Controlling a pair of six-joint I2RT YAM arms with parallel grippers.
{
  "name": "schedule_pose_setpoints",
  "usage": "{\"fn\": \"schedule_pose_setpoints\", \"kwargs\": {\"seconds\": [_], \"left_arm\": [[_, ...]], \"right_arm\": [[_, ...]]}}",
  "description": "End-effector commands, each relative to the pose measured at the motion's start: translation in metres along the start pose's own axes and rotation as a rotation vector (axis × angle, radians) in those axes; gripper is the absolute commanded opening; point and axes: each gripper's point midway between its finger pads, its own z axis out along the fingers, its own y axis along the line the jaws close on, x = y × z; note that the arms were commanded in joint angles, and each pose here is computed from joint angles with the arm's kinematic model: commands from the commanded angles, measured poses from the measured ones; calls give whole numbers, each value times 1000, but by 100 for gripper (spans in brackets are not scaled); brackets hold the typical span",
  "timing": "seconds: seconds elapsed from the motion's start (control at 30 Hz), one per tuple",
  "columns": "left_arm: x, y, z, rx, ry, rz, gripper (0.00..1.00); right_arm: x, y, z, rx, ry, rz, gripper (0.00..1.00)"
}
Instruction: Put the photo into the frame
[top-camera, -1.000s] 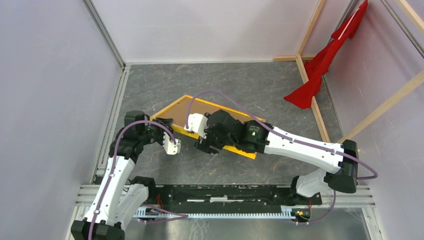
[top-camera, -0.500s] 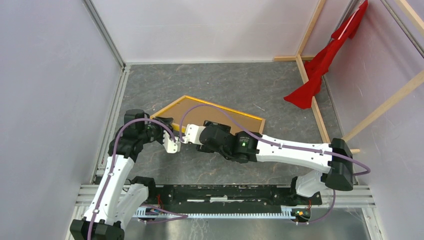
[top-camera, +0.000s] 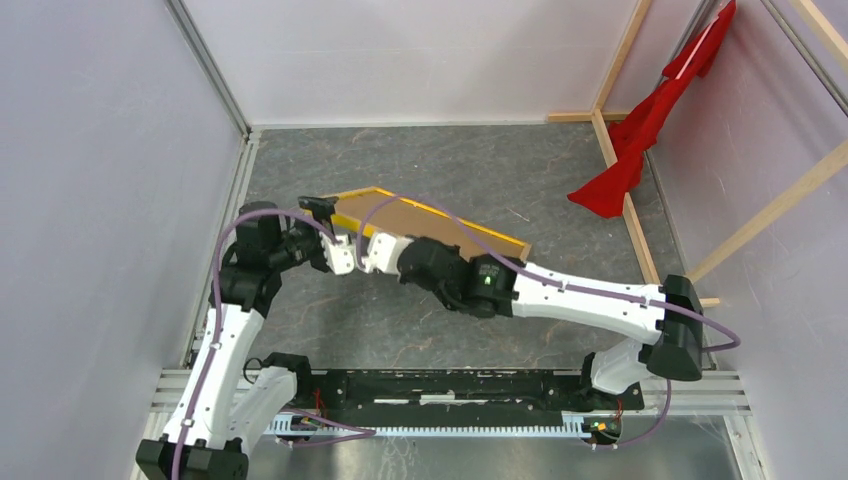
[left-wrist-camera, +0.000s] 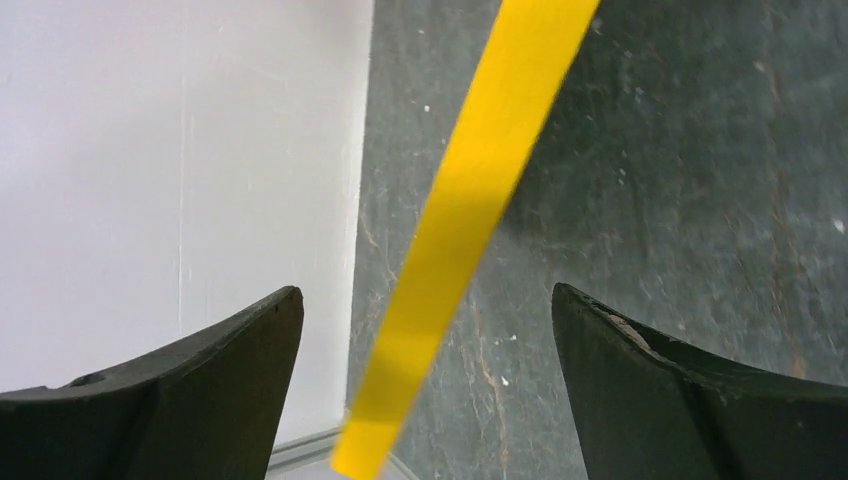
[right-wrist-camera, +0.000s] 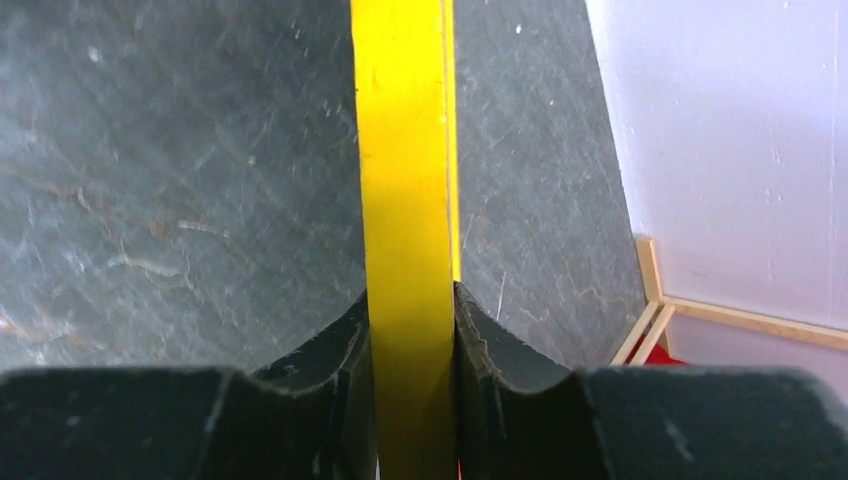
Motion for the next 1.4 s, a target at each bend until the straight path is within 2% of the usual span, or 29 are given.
{"fn": "schedule_pose_setpoints", "kwargs": {"seconds": [0.0,0.17,0.3,0.5,0.63,0.83,0.97,1.23,1.37], "left_arm": [[-15,72,-11,-179,-21,-213,100],[1,125,-7,-237,47,-519,100],[6,141,2,-201,69,-675,100],[6,133,0,-188,72,-765,100],[4,121,1,-142,72,-811,100],[14,103,4,-90,107,-861,100],[19,91,5,-69,115,-860,100],[28,67,20,19,116,-912,100],[39,47,28,75,141,-943,100]], "right_arm": [[-68,-78,-16,99,-144,269,8],[-80,-138,9,44,-144,469,5],[-68,-186,27,-16,-147,655,2],[-8,-209,58,-235,-193,1038,0],[31,-236,71,-241,-211,1221,0],[68,-265,87,-217,-178,1340,0],[94,-267,98,-241,-153,1416,0],[143,-238,106,-217,-18,1437,0],[156,-201,100,-213,-59,1475,0]]}}
